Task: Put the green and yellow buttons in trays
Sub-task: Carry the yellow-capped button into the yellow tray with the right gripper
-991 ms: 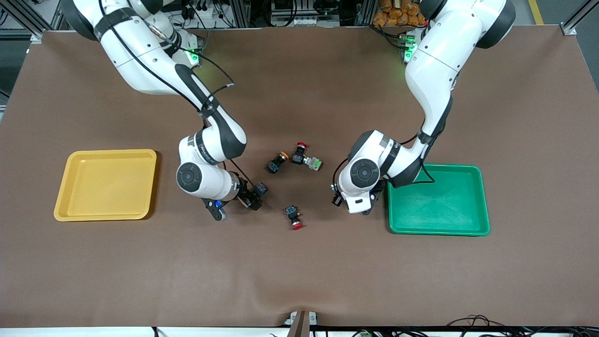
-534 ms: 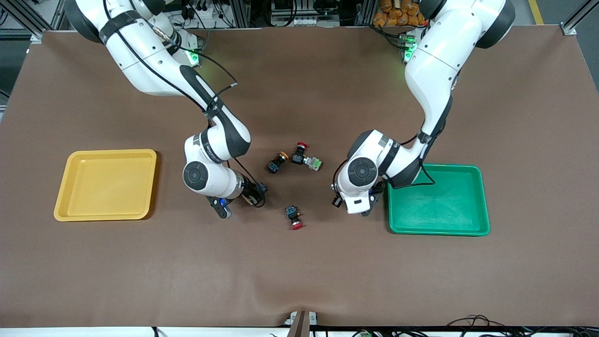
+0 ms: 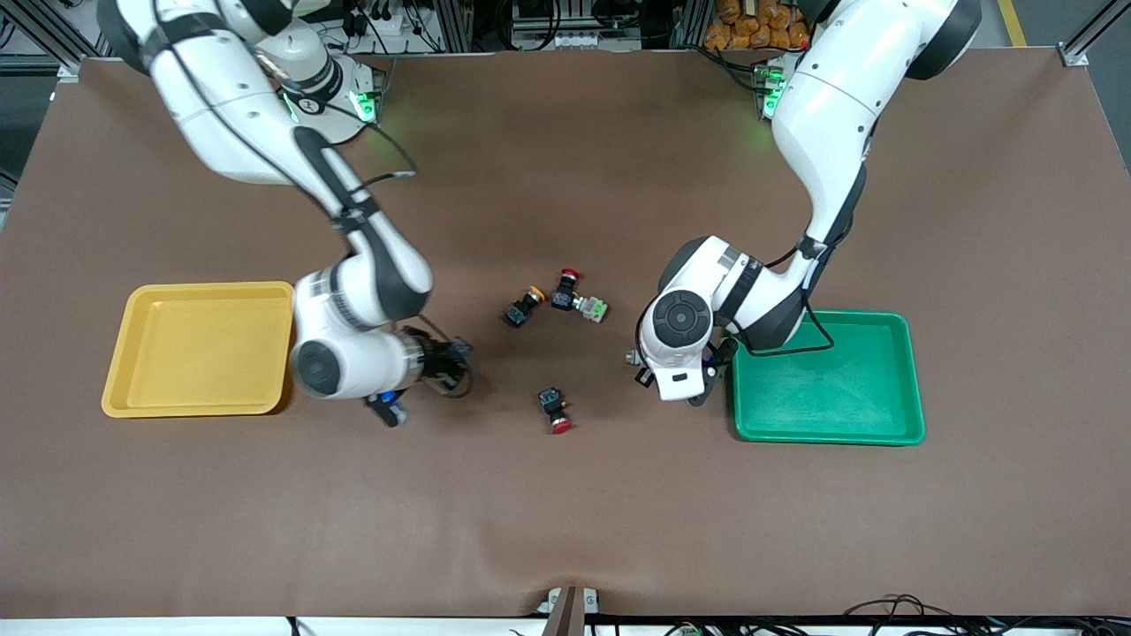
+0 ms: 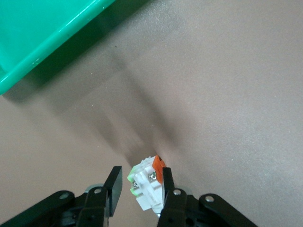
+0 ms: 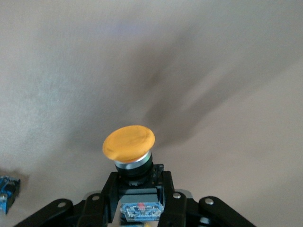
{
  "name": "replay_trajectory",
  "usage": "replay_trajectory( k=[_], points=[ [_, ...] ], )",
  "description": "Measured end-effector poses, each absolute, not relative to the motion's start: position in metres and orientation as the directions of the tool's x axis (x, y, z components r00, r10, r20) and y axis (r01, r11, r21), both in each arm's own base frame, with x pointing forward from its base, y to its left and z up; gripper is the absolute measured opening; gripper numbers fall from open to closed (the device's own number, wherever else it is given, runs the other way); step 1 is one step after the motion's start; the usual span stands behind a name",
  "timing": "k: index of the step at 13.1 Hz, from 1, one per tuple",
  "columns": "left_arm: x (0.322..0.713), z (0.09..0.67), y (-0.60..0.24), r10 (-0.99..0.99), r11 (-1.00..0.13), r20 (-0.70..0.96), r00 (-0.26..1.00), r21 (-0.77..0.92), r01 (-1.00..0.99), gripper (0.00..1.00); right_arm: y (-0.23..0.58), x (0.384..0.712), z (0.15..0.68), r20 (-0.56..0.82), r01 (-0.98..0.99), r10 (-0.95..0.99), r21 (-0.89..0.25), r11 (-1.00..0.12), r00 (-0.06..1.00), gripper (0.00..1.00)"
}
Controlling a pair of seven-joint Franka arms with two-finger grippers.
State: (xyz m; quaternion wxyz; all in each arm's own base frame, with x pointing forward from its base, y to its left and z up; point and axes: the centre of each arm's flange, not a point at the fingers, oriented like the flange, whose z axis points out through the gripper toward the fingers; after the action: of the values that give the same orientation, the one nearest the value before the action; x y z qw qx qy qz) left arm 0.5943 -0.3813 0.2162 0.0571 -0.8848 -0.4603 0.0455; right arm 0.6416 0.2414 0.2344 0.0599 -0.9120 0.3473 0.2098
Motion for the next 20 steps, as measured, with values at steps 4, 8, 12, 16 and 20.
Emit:
replay_trajectory(
  k=[4,8,12,16,20],
  points=[
    [0.594,0.215,-0.381,0.821,-0.568,-0.028,0.57,-0.145,0.81,0.55,0.152,0.651,0.247,-0.506,-0.529,-0.464,0.018,-0.848,0.727,0.41],
    [0.594,0.212,-0.381,0.825,-0.562,-0.028,0.565,-0.148,0.814,0.56,0.038,0.647,0.243,-0.573,-0.371,-0.286,-0.034,-0.928,0.768,0.41],
    [0.593,0.205,-0.383,0.841,-0.539,-0.026,0.541,-0.146,0.83,0.56,-0.093,0.628,0.242,-0.58,-0.186,-0.063,-0.155,-0.97,0.812,0.41],
    [0.599,0.203,-0.385,0.865,-0.501,-0.026,0.501,-0.107,0.859,0.58,-0.172,0.617,0.235,-0.469,0.12,0.244,-0.28,-0.953,0.849,0.41],
    [0.6,0.201,-0.385,0.873,-0.486,-0.025,0.487,-0.106,0.867,0.52,-0.193,0.611,0.21,-0.42,0.233,0.371,-0.345,-0.909,0.828,0.56]
  ],
)
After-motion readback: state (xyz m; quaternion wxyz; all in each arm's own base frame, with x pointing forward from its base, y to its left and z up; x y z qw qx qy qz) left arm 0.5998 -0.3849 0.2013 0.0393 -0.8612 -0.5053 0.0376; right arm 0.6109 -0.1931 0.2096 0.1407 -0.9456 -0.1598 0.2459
